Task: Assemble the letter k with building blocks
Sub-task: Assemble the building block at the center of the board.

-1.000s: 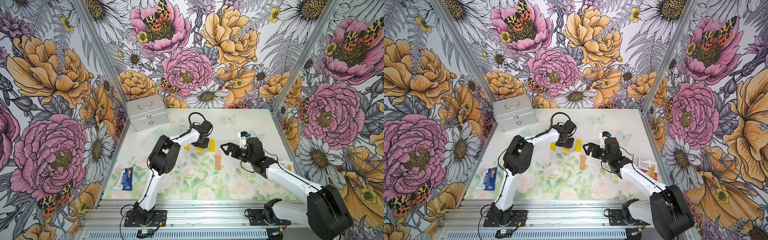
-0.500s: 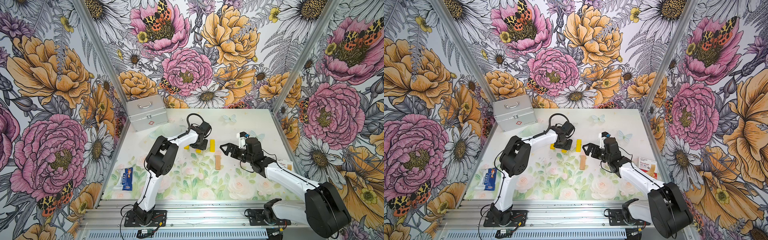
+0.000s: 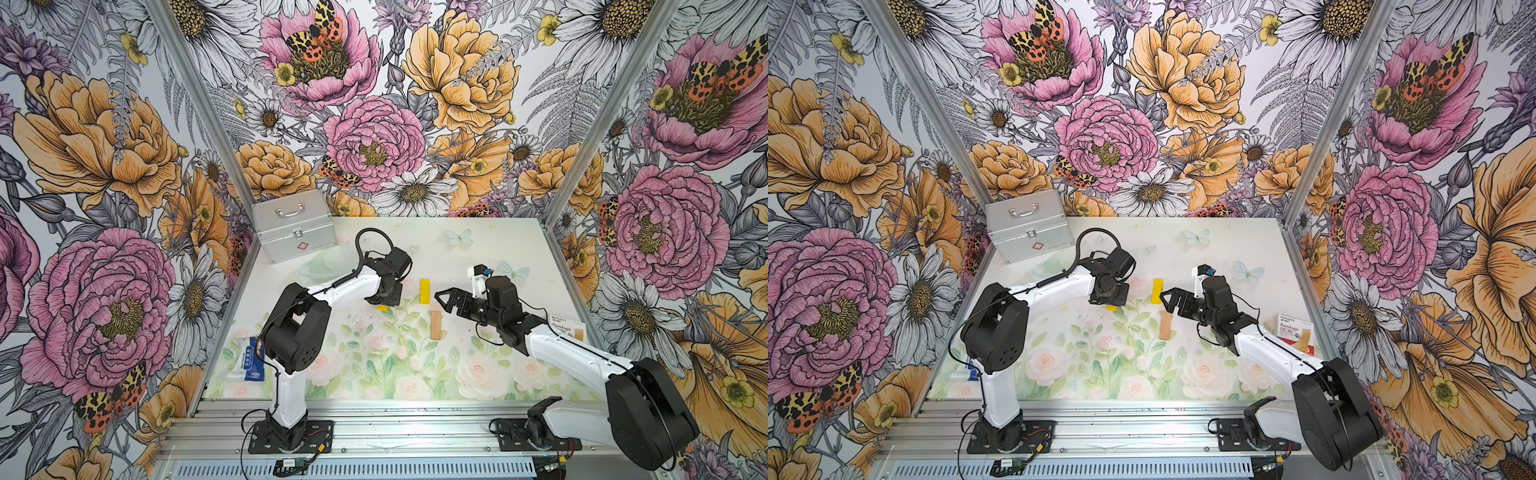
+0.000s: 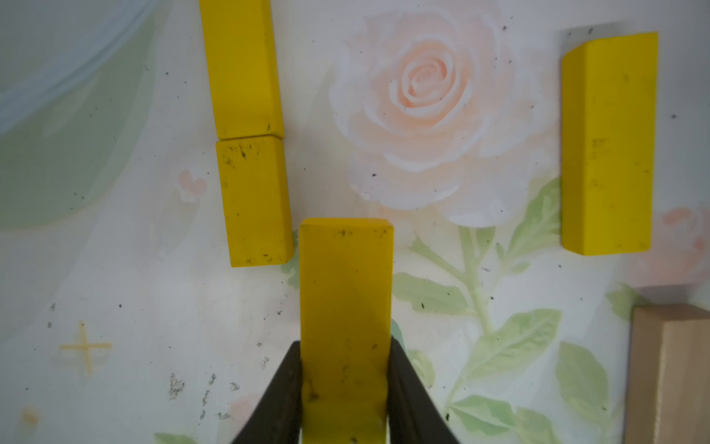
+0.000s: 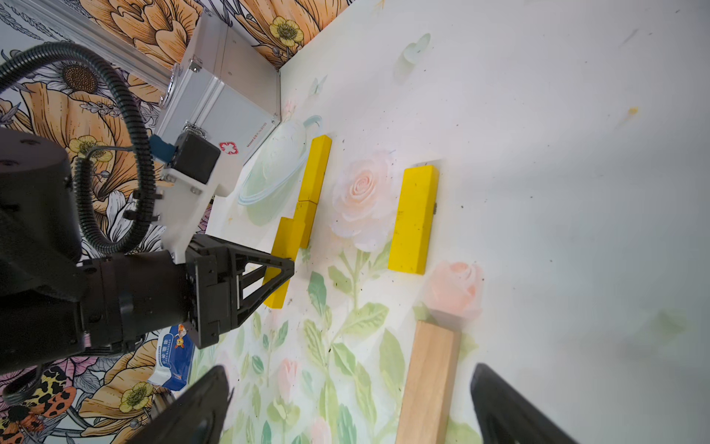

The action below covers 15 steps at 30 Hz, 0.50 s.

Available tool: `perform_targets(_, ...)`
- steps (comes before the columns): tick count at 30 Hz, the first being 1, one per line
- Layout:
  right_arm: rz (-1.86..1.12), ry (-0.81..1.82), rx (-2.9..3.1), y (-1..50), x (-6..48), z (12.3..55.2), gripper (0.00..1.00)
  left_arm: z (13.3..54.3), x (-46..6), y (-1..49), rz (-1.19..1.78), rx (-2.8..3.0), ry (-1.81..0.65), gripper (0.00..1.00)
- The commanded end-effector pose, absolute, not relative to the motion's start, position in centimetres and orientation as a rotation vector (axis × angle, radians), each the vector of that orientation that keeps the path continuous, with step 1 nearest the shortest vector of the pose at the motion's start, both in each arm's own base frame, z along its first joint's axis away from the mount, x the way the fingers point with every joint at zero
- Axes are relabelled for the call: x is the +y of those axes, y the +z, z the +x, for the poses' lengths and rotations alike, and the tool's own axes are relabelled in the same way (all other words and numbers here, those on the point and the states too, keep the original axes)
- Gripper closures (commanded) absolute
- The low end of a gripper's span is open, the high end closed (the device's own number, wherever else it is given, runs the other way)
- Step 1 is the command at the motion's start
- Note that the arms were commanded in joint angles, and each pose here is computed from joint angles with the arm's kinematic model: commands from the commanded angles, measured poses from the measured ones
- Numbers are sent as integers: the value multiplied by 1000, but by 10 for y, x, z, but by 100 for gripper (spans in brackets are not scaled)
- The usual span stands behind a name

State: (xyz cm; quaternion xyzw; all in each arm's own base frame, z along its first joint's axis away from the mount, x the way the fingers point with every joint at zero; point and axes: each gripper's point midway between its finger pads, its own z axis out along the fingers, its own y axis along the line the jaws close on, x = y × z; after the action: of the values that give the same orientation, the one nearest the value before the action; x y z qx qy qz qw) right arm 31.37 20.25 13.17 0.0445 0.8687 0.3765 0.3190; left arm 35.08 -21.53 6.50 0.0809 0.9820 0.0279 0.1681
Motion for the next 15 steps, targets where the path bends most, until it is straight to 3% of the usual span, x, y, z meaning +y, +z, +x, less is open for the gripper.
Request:
perform_targets(1,104,1009,2253,142,209,320,1,346,-199,75,140,2752,128,78)
perform_targets(15,81,1024,2252,142,223,324,1,320,-171,72,73,2754,115,79)
